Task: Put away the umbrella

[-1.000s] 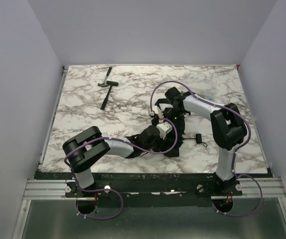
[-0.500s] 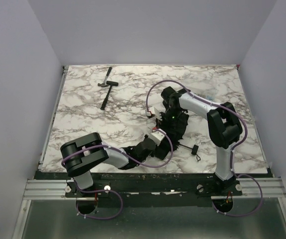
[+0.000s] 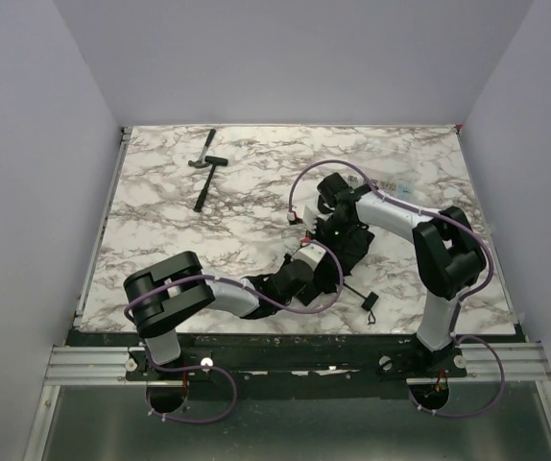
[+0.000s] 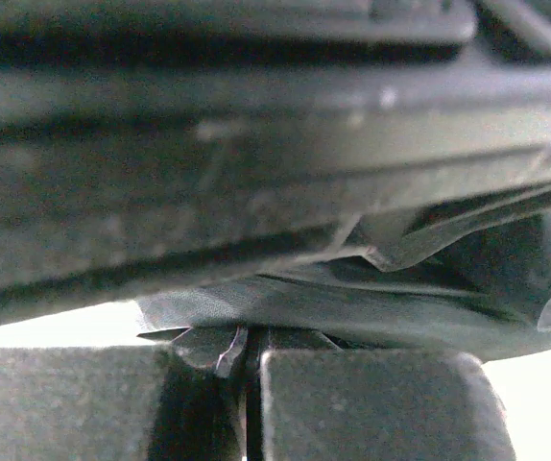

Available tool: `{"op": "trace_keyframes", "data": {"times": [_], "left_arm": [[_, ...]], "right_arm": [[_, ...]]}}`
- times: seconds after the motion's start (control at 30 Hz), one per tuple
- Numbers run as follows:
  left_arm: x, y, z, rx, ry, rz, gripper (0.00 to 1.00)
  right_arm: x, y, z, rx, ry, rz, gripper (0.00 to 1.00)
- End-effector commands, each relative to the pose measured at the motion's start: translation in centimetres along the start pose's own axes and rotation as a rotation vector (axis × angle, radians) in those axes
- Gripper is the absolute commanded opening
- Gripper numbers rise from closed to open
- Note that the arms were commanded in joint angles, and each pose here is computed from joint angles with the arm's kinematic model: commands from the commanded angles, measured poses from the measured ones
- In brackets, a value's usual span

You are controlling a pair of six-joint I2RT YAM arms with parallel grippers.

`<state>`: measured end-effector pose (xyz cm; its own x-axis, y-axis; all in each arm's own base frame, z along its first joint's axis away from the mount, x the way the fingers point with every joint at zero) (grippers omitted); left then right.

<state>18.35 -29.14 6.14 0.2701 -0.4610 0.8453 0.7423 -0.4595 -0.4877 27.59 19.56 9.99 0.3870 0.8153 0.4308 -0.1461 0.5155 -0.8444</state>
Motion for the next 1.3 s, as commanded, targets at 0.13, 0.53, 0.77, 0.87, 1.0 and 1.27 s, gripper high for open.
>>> {"op": "trace_keyframes", "data": {"times": [0.13,0.53,0.77,0.87,1.0,1.27], "left_arm": [[0.0,-0.7,-2.5,-0.095,-0.083,0.032,0.0],[2.8,-7.5,-4.7,-0.351,-0.041,-0.27,0.29],[2.2,-11.7,-1.2,-0.34,-0.048,-0.377,0.52],[1.1,-13.8,1.1,-0.305,-0.104,-0.439,0.83],[-1.6,-15.1,3.1,-0.352,-0.299,-0.474,0.99],[-2.5,-13.8,7.6,-0.262,-0.776,-0.304,0.99]], "right_arm": [[-4.0,4.6,0.8,-0.053,0.179,0.176,0.74],[-4.1,4.6,0.7,0.117,-0.208,0.316,0.45],[-3.9,5.0,2.7,0.201,-0.61,0.384,0.46],[-3.4,4.6,3.3,0.201,-0.748,0.359,0.47],[-2.6,4.6,3.5,0.165,-0.85,0.359,0.48],[-2.4,4.4,4.0,0.099,-0.942,0.274,0.48]]}}
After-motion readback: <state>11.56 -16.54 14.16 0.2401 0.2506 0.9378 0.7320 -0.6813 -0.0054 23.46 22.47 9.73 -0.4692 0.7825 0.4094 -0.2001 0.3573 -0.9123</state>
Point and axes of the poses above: each gripper's point midway between its finger pads, its own y axis out along the fingers, its own z axis along the line the jaws close on, x = y × z, the point moved 8 cm from there along -y, back along the fingers, and after that the axes turned 8 degrees about y, right-handed, at the moved point
